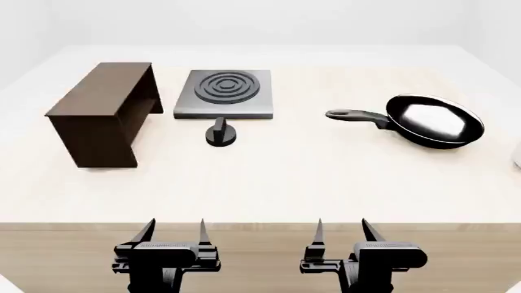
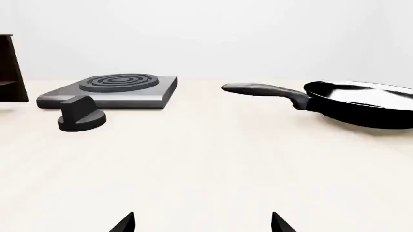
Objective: Put the frying pan on top of the cabinet.
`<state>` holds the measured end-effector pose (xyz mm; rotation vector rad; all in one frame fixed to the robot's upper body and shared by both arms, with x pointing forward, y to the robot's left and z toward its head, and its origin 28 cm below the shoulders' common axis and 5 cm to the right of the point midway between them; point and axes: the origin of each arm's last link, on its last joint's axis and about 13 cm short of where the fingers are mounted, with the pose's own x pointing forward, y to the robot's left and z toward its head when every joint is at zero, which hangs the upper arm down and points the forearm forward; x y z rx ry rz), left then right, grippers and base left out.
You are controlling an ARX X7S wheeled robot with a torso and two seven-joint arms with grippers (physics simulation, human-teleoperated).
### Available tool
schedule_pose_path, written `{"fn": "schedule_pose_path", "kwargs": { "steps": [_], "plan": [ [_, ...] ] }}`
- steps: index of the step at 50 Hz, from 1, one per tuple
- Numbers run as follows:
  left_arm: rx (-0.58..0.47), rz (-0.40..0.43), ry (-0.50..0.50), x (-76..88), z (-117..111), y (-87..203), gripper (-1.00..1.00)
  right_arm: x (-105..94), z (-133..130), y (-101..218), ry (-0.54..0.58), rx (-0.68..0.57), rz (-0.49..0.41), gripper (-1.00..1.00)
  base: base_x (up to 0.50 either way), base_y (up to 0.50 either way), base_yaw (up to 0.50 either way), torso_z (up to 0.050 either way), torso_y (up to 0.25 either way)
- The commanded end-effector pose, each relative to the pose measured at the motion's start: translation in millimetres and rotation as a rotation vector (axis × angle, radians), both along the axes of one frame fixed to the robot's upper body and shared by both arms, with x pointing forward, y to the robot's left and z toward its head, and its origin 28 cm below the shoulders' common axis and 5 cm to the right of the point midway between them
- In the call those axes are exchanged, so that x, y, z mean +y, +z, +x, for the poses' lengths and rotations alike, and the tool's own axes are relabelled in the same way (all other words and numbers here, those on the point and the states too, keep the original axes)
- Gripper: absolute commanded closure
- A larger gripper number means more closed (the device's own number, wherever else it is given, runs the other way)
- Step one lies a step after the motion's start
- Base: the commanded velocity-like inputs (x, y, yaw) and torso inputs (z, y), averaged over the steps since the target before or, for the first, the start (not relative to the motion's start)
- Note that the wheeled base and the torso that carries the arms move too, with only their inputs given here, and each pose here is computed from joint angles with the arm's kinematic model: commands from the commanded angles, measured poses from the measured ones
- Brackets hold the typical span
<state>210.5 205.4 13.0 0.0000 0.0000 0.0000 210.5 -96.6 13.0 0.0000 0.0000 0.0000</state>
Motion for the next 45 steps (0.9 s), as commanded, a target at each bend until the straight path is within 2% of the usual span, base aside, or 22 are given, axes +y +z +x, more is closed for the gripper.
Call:
{"fn": "schedule_pose_path", "kwargs": {
  "steps": [1, 4, 35, 37, 38, 39, 40, 41, 43, 44, 45],
  "plan": [
    [0.010, 0.001, 0.000, -0.2, 3, -1, -1.00, -0.3, 2, 0, 0.001, 0.003, 0.007, -1.00, 0.00, 0.00, 0.00, 0.000, 0.000],
    [0.013, 0.001, 0.005, -0.1, 4, 0, -1.00, -0.8, 4, 0, -0.004, 0.012, 0.023, -1.00, 0.00, -0.15, 0.00, 0.000, 0.000],
    [0.006, 0.018, 0.001, -0.6, 1, -1, -1.00, 0.4, 2, -2, -0.001, 0.020, 0.004, -1.00, 0.00, -0.50, 0.00, 0.000, 0.000],
    [-0.002, 0.027, 0.006, -0.4, 1, 1, -1.00, -0.8, 4, -2, -0.040, 0.053, -0.001, -1.00, 0.00, -0.25, 0.00, 0.000, 0.000],
    [-0.086, 0.089, 0.013, 0.2, 1, 14, -1.00, -4.0, 10, 6, -0.073, 0.127, 0.046, -1.00, 0.00, 0.00, 0.00, 0.000, 0.000],
    [-0.091, 0.077, 0.005, 0.0, 3, 30, -1.00, -4.1, 14, 18, -0.105, 0.087, -0.071, -1.00, 0.00, 0.00, 0.00, 0.000, 0.000],
    [-0.165, 0.051, 0.007, -0.8, 16, 69, -1.00, -7.0, 19, 48, -0.061, 0.018, -0.079, -1.00, 0.00, 0.00, 0.00, 0.000, 0.000],
    [-0.111, 0.039, 0.009, -0.4, 19, 79, -1.00, -9.4, 22, 62, -0.075, -0.003, -0.068, -1.00, 0.00, 0.00, 0.00, 0.000, 0.000],
    [-0.092, 0.066, 0.025, -0.9, 28, 105, -1.00, -13.5, 28, 92, -0.068, -0.003, -0.027, -1.00, 0.00, 0.00, 0.00, 0.000, 0.000],
    [-0.168, 0.045, 0.030, -0.5, 35, 140, -1.00, -18.1, 30, 128, -0.033, -0.069, 0.009, -1.00, 0.00, 0.00, 0.00, 0.000, 0.000],
    [-0.185, 0.056, 0.044, 0.4, 39, 157, -1.00, -21.1, 30, 142, -0.055, -0.088, -0.033, -1.00, 0.00, 0.00, 0.00, 0.000, 0.000]
  ]
}}
